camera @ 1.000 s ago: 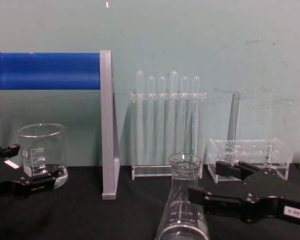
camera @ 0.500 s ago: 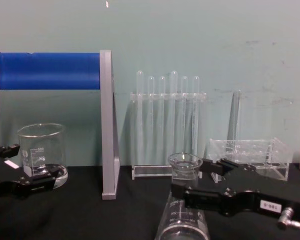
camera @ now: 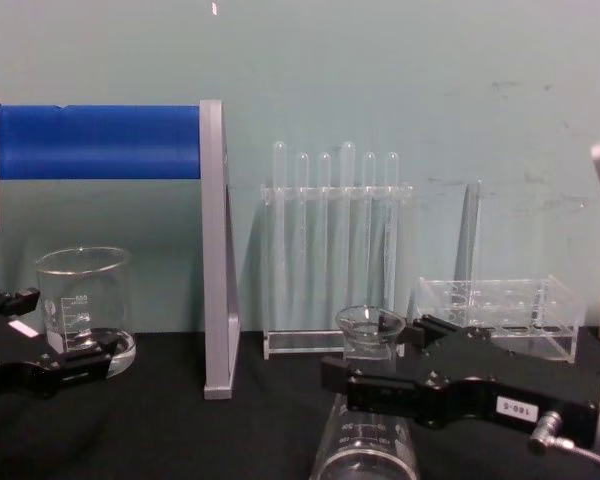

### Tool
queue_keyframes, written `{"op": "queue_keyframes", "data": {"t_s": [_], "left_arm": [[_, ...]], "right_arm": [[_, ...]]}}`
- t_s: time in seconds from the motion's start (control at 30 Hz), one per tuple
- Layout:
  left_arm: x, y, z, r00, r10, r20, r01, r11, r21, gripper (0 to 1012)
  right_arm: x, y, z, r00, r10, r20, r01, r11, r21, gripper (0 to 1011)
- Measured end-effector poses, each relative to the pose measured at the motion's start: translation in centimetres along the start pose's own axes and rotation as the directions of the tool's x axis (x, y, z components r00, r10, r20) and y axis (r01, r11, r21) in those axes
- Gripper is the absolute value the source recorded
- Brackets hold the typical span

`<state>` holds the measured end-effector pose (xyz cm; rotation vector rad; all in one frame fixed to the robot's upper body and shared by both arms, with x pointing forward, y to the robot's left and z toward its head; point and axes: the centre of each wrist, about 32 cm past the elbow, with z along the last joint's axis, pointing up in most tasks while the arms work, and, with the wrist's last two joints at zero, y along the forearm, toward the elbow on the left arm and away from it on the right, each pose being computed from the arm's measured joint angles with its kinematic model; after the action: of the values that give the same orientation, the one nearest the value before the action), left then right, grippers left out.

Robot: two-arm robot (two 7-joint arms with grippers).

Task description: Grasp the erlenmeyer flask with one hand, shake it three times, then place it back.

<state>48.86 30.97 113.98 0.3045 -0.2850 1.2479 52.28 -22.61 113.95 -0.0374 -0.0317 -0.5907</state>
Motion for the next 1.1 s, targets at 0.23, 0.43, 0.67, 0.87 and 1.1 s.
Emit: {"op": "queue_keyframes", "data": {"t_s": [0.23, 0.43, 0.67, 0.87, 1.1], "left_arm": [[0.0, 0.0, 0.0, 1.0, 0.0, 0.0, 0.0, 1.0, 0.0, 1001], [0.0, 0.0, 0.0, 1.0, 0.0, 0.0, 0.0, 1.0, 0.0, 1001], [0.0, 0.0, 0.0, 1.0, 0.0, 0.0, 0.0, 1.0, 0.0, 1001], [0.0, 0.0, 0.0, 1.0, 0.0, 0.0, 0.0, 1.0, 0.0, 1001], [0.0, 0.0, 0.0, 1.0, 0.0, 0.0, 0.0, 1.0, 0.0, 1001]], "right_arm": [[-0.28, 0.18, -0.03, 1.0, -0.015, -0.005, 0.015, 1.0, 0.0, 1003], [-0.49, 0.23, -0.03, 1.0, -0.023, -0.005, 0.022, 1.0, -0.008, 1002], [-0.5, 0.23, -0.02, 1.0, -0.022, -0.005, 0.022, 1.0, -0.008, 1003], [-0.48, 0.21, -0.02, 1.0, -0.022, -0.006, 0.022, 1.0, -0.008, 997], [-0.45, 0.2, -0.01, 1.0, -0.022, -0.006, 0.022, 1.0, -0.007, 851]]}}
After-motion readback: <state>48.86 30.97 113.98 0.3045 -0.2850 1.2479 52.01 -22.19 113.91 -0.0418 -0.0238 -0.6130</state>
